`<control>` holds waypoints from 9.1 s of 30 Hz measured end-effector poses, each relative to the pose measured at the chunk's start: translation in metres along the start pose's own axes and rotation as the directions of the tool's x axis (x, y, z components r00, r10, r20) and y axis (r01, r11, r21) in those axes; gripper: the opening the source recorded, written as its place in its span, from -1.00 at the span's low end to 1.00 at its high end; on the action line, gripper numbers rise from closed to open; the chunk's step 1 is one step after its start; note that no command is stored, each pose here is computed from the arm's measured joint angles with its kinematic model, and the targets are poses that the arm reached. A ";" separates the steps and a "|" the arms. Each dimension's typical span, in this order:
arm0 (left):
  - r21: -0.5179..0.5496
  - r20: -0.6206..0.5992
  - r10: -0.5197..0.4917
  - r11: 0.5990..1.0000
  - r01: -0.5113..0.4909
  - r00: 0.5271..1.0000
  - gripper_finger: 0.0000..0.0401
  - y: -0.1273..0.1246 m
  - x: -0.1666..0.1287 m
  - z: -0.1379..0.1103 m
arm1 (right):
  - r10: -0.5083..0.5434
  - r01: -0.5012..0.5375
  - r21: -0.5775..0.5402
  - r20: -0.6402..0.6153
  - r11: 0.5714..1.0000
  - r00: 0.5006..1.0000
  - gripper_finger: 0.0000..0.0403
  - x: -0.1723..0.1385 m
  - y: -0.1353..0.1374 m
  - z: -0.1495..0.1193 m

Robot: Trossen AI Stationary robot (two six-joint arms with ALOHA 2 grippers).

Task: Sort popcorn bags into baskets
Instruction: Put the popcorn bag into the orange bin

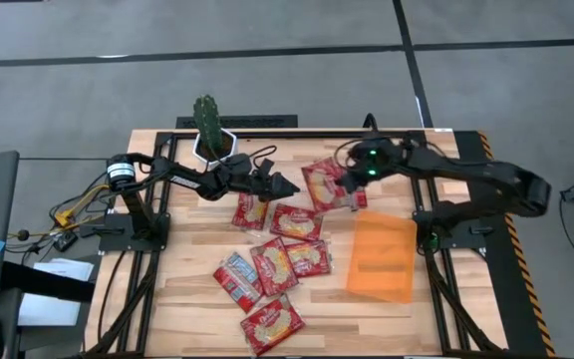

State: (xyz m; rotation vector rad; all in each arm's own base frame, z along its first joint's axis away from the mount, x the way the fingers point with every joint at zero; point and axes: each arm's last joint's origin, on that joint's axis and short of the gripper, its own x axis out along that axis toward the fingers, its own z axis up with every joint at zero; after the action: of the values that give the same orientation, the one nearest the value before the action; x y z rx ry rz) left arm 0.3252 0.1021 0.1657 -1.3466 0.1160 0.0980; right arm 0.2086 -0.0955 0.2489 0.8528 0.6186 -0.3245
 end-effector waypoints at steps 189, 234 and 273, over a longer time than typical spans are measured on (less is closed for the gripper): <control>0.059 0.194 0.518 0.842 -0.536 0.833 -0.05 0.028 -0.082 -0.040 | 0.015 -0.042 0.268 0.103 0.962 0.995 0.22 0.126 -0.007 0.012; 0.076 0.314 0.439 0.872 -0.483 0.842 -1.00 0.026 -0.034 -0.012 | 0.061 -0.080 0.237 0.084 0.968 0.995 0.22 0.124 -0.009 0.014; 0.582 0.306 0.508 0.570 -0.580 0.805 -0.10 -0.029 -0.028 0.007 | 0.039 -0.068 0.255 0.118 0.965 0.992 0.22 0.123 -0.013 0.019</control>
State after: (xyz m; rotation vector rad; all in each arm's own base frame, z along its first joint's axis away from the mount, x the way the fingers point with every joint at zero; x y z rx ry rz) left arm 0.3015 0.1021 0.1990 -0.5426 0.4444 0.6086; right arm 0.3050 -0.1216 0.1737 1.0925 0.4529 -0.4071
